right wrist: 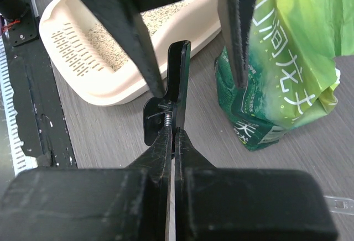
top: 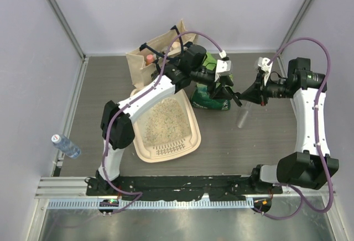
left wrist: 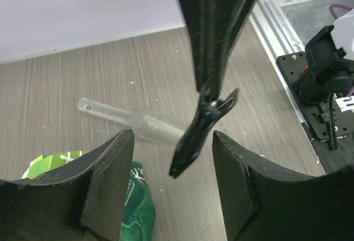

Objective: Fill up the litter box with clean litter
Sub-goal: Pick up the clamp at the center of the board.

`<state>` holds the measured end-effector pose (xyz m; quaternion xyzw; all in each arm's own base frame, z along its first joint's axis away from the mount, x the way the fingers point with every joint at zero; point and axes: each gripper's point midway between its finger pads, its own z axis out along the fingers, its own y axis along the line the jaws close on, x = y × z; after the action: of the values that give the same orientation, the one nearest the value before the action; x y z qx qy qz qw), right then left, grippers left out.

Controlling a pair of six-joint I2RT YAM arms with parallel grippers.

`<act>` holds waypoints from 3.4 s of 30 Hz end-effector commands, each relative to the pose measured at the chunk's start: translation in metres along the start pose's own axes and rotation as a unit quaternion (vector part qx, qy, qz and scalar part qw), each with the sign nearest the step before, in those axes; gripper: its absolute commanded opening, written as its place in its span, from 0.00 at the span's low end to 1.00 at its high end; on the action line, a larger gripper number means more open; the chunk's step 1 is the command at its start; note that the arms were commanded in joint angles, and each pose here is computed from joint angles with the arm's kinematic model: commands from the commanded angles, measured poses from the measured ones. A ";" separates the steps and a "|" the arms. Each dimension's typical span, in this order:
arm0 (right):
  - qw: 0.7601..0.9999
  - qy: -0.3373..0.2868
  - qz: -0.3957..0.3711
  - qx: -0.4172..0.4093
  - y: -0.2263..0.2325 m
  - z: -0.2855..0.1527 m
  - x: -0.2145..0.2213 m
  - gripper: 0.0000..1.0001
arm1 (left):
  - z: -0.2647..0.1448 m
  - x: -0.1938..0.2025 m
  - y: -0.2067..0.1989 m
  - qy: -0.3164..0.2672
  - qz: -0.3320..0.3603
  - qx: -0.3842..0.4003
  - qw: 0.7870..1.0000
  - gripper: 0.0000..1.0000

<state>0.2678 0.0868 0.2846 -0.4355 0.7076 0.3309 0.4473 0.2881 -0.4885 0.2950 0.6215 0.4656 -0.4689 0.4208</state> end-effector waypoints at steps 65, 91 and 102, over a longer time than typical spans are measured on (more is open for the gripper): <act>0.994 -0.034 -0.067 0.075 0.005 0.013 -0.016 0.74 | -0.025 -0.012 -0.023 0.038 0.071 0.049 0.996 0.00; 0.996 -0.024 -0.083 0.026 0.013 0.024 -0.019 0.51 | -0.022 -0.008 -0.026 0.043 0.054 0.060 0.996 0.00; 0.994 -0.024 -0.107 0.029 0.014 0.022 -0.027 0.50 | -0.021 -0.004 -0.028 0.048 0.041 0.070 0.996 0.00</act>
<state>0.2679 0.1179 0.2809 -0.4652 0.6816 0.2921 0.4834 0.2709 -0.4618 0.2898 0.6865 0.4405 -0.4419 0.3734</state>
